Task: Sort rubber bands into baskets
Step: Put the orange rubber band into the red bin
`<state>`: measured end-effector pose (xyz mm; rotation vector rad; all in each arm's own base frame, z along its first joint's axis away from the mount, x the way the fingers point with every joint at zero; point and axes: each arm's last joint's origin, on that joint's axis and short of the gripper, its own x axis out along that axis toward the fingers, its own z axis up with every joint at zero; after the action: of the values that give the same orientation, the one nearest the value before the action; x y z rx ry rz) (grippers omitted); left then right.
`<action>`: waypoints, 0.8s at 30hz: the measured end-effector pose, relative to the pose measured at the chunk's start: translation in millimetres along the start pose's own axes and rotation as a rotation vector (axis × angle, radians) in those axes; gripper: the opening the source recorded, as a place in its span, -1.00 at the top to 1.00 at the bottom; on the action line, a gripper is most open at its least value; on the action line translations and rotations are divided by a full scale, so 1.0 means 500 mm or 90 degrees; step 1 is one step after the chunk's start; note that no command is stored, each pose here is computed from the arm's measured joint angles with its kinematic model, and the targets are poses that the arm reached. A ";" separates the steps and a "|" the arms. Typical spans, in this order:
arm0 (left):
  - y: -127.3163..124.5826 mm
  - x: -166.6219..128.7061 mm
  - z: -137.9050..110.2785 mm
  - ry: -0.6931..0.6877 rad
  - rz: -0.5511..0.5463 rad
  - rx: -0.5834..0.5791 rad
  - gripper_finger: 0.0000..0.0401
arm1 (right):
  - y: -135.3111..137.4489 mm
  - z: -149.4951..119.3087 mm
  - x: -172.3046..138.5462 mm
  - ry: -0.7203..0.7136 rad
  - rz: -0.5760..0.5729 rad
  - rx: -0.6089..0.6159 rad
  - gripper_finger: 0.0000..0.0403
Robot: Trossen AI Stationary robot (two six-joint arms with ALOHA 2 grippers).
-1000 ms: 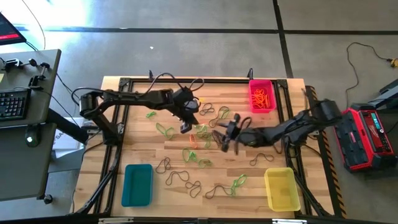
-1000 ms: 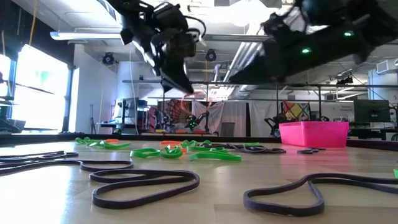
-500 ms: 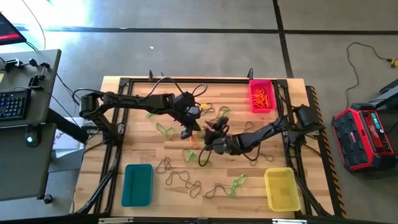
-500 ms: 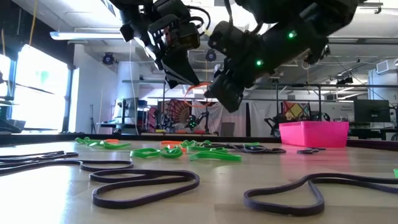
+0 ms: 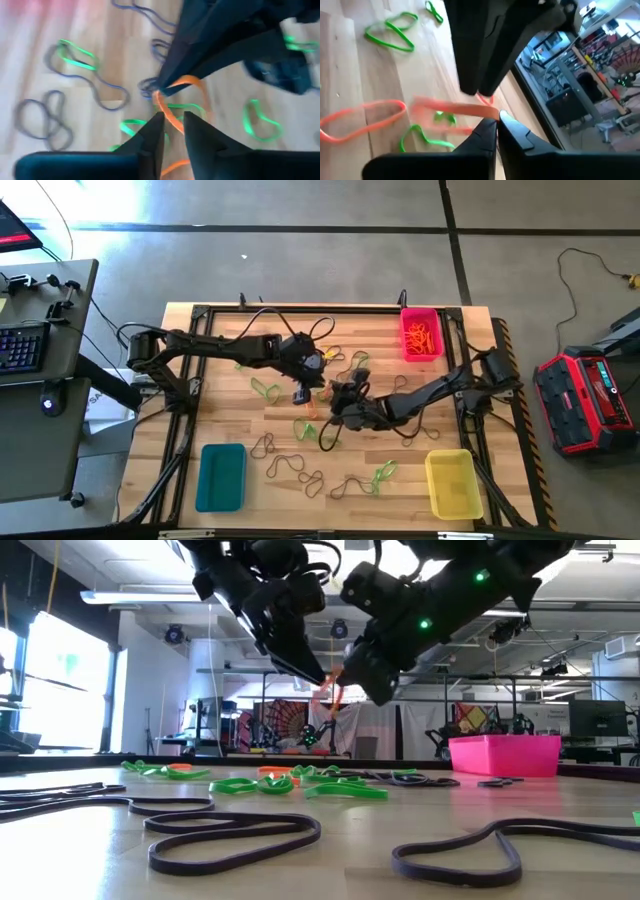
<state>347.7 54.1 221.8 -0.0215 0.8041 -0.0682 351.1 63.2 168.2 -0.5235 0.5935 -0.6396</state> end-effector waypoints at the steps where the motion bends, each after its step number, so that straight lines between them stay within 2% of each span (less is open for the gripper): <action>1: -0.001 0.000 0.001 -0.002 0.013 0.005 0.61 | -0.004 -0.002 -0.002 0.009 0.000 0.002 0.99; 9: -0.003 0.001 0.011 -0.029 0.030 0.013 0.35 | -0.072 -0.026 -0.037 0.115 -0.027 0.024 1.00; 15: -0.002 0.005 0.015 -0.073 0.036 0.026 0.29 | -0.174 -0.066 -0.087 0.238 -0.090 0.071 1.00; 20: -0.001 0.023 -0.008 -0.157 0.044 0.044 0.29 | -0.268 -0.110 -0.132 0.346 -0.174 0.115 1.00; 24: -0.002 0.032 -0.030 -0.188 0.048 0.049 0.29 | -0.320 -0.146 -0.155 0.388 -0.231 0.160 1.00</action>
<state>347.9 51.9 200.1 0.0701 0.5063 -0.0232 190.5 -13.4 240.9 -0.1888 0.9834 -1.2201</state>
